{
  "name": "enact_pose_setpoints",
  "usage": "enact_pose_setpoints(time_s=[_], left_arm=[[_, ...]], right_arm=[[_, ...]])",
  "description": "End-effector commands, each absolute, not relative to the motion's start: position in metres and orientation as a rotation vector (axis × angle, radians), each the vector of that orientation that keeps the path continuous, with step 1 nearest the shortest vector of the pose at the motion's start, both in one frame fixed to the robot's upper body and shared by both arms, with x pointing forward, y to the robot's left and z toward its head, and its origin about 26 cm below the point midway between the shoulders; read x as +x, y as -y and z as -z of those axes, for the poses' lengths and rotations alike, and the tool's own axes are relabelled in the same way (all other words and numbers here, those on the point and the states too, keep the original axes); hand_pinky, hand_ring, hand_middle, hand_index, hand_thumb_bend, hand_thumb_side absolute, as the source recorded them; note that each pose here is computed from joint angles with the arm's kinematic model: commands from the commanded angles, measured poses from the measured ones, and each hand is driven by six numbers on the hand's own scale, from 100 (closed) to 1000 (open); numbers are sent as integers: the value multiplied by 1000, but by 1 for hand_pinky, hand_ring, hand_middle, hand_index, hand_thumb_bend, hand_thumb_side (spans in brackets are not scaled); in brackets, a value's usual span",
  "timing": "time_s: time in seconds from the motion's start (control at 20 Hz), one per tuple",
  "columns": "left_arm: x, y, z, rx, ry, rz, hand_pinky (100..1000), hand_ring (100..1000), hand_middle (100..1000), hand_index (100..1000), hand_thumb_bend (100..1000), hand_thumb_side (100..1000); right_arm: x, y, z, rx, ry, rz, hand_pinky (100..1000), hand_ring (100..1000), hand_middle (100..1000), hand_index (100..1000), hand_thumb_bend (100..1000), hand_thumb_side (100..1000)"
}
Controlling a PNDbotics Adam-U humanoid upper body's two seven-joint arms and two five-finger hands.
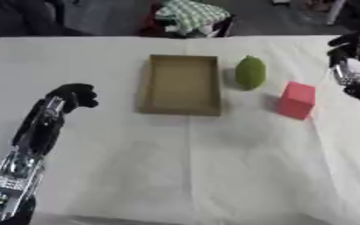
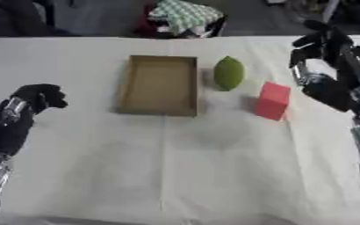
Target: Pick up objects on the table and place them in the box.
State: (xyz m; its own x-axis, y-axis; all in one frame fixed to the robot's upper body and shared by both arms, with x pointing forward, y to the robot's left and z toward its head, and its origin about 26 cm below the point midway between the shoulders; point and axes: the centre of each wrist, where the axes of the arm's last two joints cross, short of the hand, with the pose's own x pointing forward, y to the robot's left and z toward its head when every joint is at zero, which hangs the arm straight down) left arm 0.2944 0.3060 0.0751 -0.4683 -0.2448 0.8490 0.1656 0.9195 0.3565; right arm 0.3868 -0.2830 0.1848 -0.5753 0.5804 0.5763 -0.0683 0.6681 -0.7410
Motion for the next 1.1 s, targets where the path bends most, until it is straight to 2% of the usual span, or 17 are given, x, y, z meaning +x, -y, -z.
enact_pose_setpoints(time_s=[0.05,0.4,0.7,1.1], left_arm=[[296,-308,-83,62,2020,505,701,625,611,756,100,1000],[296,-308,-84,62,2021,510,701,625,610,755,100,1000],[297,-308,-85,64,2028,509,701,624,610,755,100,1000],[300,-306,-88,64,2040,516,702,624,610,755,100,1000]], right_arm=[[401,302,-199,-479,1897,-1107,804,780,783,984,100,214],[428,317,-200,-509,1680,-1309,817,805,806,994,100,216],[437,326,-195,-555,1628,-1327,813,798,801,996,100,487],[443,333,-193,-601,1587,-1349,812,801,804,999,100,736]])
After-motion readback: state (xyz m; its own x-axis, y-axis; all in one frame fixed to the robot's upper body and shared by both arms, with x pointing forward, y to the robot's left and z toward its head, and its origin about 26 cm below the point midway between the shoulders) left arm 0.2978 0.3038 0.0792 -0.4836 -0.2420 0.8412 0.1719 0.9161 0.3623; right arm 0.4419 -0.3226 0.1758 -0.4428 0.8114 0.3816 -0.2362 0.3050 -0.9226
